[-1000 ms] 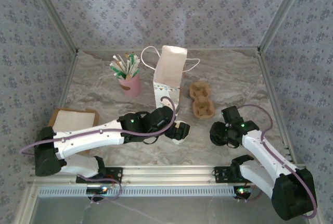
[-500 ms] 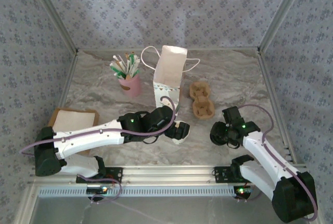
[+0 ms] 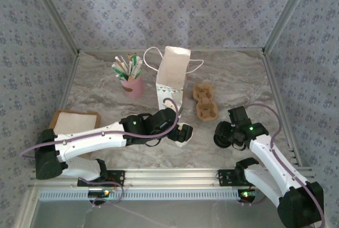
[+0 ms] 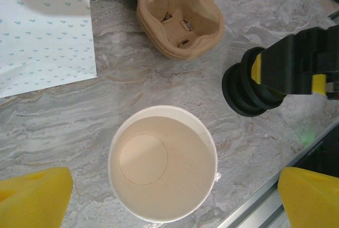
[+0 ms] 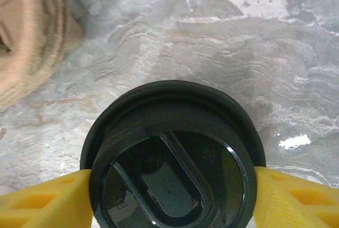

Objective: Pack the takeout coffee

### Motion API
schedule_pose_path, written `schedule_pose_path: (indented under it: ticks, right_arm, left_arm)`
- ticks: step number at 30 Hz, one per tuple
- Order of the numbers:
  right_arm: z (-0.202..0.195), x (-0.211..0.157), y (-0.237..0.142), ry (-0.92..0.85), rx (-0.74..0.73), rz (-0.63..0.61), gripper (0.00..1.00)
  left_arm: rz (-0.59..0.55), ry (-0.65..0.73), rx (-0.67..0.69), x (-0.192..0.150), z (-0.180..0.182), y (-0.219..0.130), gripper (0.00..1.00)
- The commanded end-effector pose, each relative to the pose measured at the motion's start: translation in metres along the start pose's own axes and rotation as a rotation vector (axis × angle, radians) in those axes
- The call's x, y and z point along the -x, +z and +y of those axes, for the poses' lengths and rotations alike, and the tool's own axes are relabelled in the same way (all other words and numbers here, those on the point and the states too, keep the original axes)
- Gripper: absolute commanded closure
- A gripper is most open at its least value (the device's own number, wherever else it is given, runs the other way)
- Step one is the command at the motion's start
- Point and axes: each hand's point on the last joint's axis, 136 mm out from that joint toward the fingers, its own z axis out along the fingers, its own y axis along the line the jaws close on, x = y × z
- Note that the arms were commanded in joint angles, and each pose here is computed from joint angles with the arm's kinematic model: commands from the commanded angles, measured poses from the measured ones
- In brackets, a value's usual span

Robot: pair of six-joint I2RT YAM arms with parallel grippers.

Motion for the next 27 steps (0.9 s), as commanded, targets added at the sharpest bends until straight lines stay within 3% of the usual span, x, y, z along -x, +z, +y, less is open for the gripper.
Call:
schedule_pose_path:
  ticks: [1, 13, 27]
  right_arm:
    - [0.012, 0.004, -0.019, -0.033, 0.039, -0.007, 0.28]
    - [0.06, 0.01, -0.061, -0.178, 0.182, -0.009, 0.31]
    - [0.142, -0.021, -0.086, -0.582, 0.193, 0.046, 0.31]
  left_arm:
    - [-0.046, -0.031, 0.019, 0.008, 0.01, -0.006, 0.01]
    - [-0.105, -0.125, 0.072, 0.009, 0.055, -0.028, 0.01]
    - [-0.14, -0.305, -0.025, -0.002, 0.101, -0.062, 0.04]
